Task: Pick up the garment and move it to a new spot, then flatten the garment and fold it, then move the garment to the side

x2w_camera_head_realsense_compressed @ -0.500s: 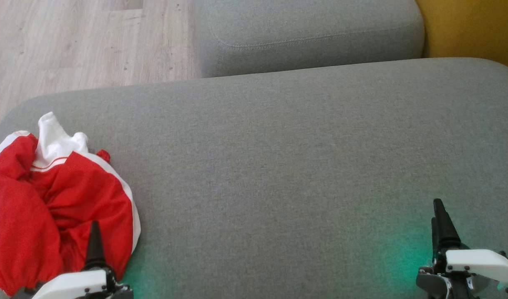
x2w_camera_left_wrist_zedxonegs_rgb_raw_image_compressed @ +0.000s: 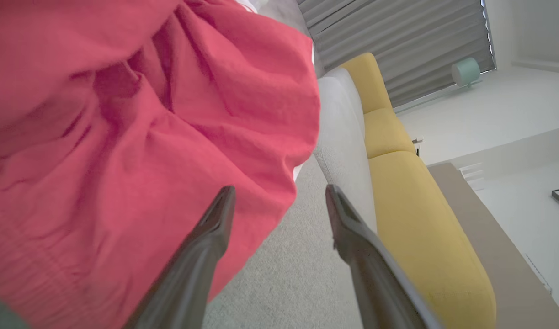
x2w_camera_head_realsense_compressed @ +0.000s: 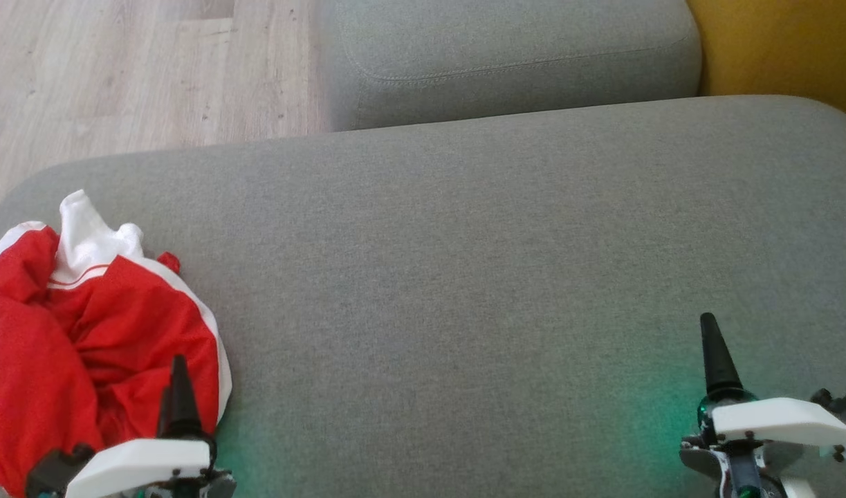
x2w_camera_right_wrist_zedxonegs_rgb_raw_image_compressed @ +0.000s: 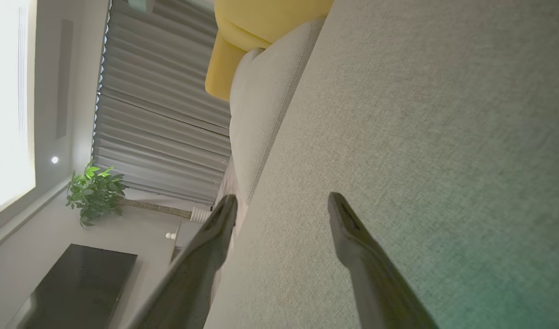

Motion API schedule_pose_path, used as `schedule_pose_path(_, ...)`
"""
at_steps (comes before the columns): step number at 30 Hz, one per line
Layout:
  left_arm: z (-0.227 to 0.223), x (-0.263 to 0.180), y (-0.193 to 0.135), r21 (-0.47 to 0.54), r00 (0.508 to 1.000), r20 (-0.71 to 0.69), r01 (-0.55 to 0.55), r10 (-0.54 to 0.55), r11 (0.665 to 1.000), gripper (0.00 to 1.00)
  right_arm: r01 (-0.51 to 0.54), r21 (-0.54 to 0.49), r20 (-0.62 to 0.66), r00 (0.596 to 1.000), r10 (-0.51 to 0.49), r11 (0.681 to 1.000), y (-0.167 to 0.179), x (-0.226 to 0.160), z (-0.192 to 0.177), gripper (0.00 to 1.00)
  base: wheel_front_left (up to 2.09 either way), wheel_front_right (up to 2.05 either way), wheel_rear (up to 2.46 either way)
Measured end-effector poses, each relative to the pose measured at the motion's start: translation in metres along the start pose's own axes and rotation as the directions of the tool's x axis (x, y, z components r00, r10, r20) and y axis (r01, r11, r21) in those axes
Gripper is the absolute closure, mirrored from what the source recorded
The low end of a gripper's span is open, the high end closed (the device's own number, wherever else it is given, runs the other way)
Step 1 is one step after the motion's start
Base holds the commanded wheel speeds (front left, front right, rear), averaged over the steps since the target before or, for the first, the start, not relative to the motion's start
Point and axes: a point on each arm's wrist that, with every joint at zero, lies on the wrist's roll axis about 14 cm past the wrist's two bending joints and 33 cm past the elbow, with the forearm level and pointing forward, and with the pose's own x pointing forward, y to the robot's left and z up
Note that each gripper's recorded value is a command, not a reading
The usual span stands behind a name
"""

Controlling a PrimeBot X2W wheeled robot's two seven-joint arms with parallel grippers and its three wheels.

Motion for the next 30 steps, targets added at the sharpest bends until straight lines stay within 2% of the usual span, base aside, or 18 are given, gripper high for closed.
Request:
schedule_pose_path(14,-0.001,0.001,-0.013,0.198,1.0,0.017,0.022,-0.026,0.98,0.0,-0.038,-0.199,-0.018,0.999,0.036,0.979,0.011,0.0,-0.009,0.0,0.0,0.0,0.0)
schedule_pose_path(20,-0.001,0.001,-0.017,0.273,0.999,0.029,0.026,-0.036,0.962,0.0,-0.058,-0.276,-0.025,0.998,0.053,0.959,0.016,0.001,-0.013,0.0,0.0,0.0,0.0)
schedule_pose_path(30,-0.005,0.001,-0.021,0.385,0.998,0.033,0.034,-0.05,0.922,0.0,-0.1,-0.404,-0.031,0.995,0.096,0.909,0.029,0.005,-0.016,0.0,0.0,0.0,0.0)
